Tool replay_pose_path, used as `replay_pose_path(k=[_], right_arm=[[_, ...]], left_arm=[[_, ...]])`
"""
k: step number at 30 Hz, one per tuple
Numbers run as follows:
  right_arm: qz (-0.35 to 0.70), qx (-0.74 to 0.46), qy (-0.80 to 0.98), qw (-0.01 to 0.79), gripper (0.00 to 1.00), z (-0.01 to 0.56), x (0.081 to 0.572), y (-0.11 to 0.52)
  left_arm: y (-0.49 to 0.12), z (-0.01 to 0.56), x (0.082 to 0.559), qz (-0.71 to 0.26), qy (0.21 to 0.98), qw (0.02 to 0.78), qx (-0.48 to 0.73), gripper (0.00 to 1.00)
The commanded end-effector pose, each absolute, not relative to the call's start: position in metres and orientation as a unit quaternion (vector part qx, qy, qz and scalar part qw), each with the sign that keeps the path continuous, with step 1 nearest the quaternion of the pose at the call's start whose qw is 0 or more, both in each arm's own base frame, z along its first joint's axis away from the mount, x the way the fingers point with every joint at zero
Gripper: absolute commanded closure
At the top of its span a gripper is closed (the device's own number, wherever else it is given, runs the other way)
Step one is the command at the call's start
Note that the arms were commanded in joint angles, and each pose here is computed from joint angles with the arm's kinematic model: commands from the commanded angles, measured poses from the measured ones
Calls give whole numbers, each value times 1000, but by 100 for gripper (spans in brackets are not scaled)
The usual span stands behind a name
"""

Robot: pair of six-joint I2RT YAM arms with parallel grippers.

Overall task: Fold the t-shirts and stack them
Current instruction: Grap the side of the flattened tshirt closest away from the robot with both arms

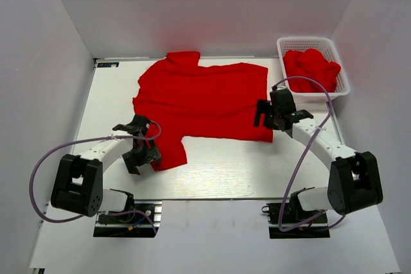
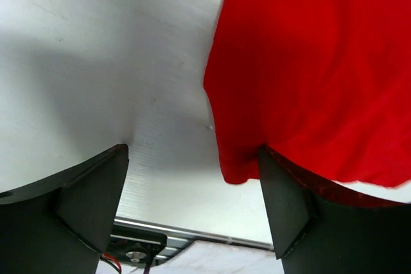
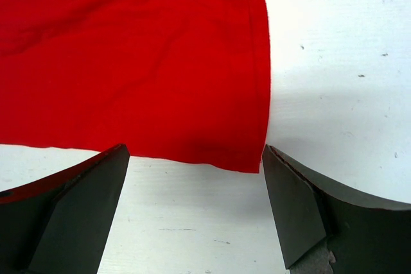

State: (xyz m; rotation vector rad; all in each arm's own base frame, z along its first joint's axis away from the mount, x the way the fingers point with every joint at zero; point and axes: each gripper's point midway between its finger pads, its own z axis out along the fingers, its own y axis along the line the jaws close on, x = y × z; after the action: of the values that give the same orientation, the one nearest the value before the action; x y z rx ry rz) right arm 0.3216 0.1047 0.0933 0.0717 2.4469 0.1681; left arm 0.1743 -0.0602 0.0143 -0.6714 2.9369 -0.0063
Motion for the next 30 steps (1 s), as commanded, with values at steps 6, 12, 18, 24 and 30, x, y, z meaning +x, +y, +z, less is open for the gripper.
replay_pose_path(k=[6,12,18,24,30], right_arm=[[62,51,925,372,10,109,324,98],[59,51,930,360,10,103,315,96],[47,73,934,347,10,91,298,86],[49,89,937,335,10,81,286,83],[20,119,938,325,10,68,293,75]], left_arm=[[-61,2,188,29,972,77,-221,14],[-72,-8,192,19,976,70,-207,42],[-77,-12,190,11,977,65,-202,100],[-78,-12,187,11,978,65,-198,100],[-77,-12,187,11,979,65,-193,100]])
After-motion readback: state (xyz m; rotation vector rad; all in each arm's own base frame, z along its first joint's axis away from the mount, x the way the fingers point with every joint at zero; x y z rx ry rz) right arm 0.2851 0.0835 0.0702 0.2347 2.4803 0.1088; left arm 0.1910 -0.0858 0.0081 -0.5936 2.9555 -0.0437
